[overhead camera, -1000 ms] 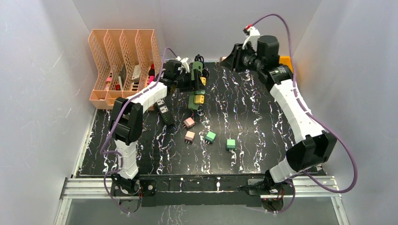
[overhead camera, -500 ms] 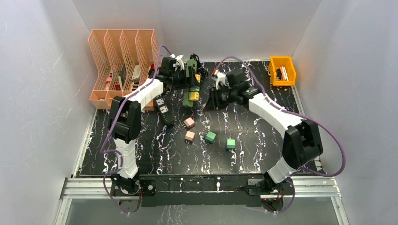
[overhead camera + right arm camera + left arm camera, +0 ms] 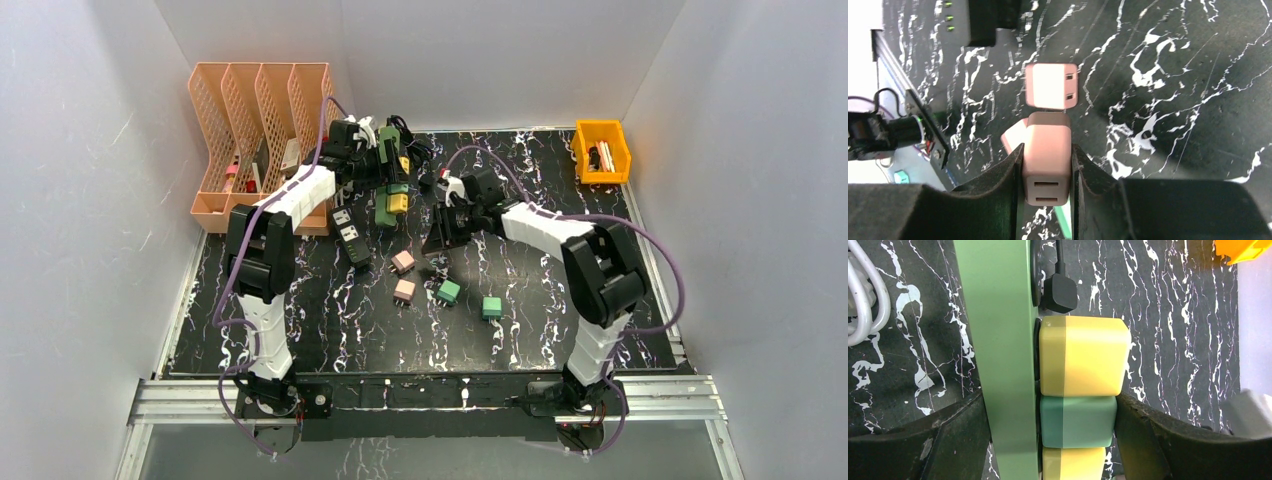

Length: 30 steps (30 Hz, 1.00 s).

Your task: Pull the plug off the socket

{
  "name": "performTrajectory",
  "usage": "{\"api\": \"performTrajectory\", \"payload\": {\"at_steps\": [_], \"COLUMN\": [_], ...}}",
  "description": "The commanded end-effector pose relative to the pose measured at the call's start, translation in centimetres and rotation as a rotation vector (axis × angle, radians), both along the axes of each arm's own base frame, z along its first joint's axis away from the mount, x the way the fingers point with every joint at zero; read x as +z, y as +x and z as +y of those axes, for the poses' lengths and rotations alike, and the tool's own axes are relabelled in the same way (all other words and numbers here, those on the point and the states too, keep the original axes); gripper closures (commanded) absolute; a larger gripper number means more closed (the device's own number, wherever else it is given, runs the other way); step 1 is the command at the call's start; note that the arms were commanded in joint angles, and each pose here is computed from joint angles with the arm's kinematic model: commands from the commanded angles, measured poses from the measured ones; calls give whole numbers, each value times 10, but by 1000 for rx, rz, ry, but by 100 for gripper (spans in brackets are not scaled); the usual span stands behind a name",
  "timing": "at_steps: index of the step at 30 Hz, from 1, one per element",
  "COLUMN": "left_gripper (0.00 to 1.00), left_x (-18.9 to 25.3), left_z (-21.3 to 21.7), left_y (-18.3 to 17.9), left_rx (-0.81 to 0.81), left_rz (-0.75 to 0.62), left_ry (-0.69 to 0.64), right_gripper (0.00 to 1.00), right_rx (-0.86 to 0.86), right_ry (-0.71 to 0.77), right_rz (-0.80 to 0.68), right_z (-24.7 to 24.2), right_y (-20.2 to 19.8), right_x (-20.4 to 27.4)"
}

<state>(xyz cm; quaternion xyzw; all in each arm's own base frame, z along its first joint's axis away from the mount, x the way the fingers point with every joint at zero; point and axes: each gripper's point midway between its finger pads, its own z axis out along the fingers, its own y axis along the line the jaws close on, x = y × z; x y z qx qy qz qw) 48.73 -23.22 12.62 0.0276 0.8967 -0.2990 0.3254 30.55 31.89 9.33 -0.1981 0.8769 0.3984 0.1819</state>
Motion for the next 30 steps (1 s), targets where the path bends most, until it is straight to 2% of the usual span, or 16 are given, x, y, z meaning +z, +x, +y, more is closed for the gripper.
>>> {"api": "performTrajectory", "payload": {"at_steps": [1, 13, 20, 30], "left_gripper": [56, 56, 56, 56], "left_x": [48, 43, 42, 39], "left_z": [3, 11, 13, 14], "left_y": [-1, -4, -5, -6], "left_rx": [-13, -9, -5, -5], "left_rz": [-116, -106, -104, -98], "left_ry": [-32, -34, -22, -18], "right_gripper": [100, 100, 100, 100], "right_rx": [-21, -36, -13, 51], "right_ry": [43, -20, -28, -24], "right_rz": [-30, 24, 27, 35], "right_z": [17, 16, 30, 49], "right_y": [21, 22, 25, 5], "right_x": [6, -30, -38, -36]}}
